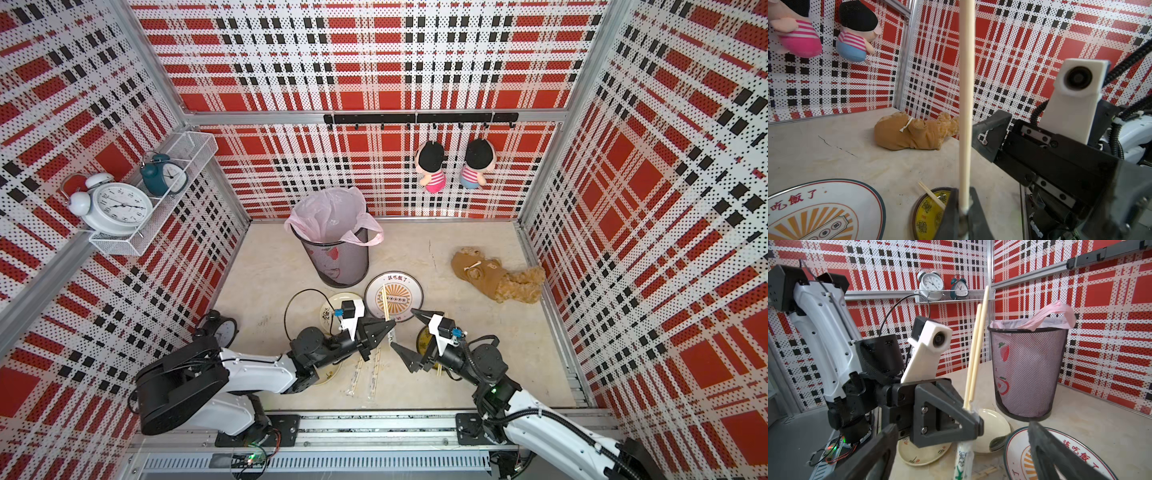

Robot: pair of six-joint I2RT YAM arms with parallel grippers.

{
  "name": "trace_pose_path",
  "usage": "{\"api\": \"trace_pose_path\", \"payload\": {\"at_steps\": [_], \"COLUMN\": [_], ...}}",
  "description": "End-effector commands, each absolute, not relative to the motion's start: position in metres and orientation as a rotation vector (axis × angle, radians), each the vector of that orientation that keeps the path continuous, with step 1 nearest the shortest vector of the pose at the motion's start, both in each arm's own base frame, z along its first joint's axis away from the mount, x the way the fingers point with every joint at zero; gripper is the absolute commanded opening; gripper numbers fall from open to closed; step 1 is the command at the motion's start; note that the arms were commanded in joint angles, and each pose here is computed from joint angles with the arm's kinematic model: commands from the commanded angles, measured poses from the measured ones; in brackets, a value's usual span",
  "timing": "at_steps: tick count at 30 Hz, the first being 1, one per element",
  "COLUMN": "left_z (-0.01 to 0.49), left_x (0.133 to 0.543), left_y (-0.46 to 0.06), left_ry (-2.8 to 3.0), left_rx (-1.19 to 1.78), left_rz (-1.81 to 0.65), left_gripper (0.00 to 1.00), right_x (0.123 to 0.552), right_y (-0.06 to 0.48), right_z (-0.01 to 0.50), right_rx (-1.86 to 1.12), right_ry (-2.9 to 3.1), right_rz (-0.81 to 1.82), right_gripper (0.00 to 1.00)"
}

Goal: Remove the packaging of disposable chopsticks
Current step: Remove the packet bag from the disposable chopsticks.

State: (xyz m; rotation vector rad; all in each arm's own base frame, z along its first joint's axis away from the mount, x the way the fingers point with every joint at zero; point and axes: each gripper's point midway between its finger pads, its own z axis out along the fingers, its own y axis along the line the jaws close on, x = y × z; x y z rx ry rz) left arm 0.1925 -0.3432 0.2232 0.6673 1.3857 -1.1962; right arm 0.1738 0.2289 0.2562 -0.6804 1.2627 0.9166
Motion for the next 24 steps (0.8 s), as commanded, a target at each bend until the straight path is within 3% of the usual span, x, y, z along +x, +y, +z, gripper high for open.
{"api": "trace_pose_path", "payload": {"at_steps": [1, 7, 9, 24], "left_z": [0.219, 0.214, 0.212, 0.214], "left_x": [0.184, 0.179, 0.18, 0.175], "left_y": [-0.339, -0.339, -0.339, -0.339], "left_ry": [1.376, 1.391, 1.399, 1.389], "left_rx": [0.749, 0.8, 0.799, 0.798], "left_rz": [-1.178, -1.169, -1.16, -1.155], "left_gripper": [0.0, 0.0, 0.0, 0.0], "right_x": [0.174, 0.176, 0.177, 0.184], "right_y": [0.232, 0.253, 0.258, 0.274], "right_z": [0.275, 0.286, 0.287, 0.272], "right_rx": [-0.717, -0.828, -0.843, -0.904], "right_ry": [1.239, 1.247, 1.248, 1.309], "right_rz": [0.953, 1.048, 1.071, 1.105], "right_gripper": [1.0, 1.0, 0.96, 0.34]}}
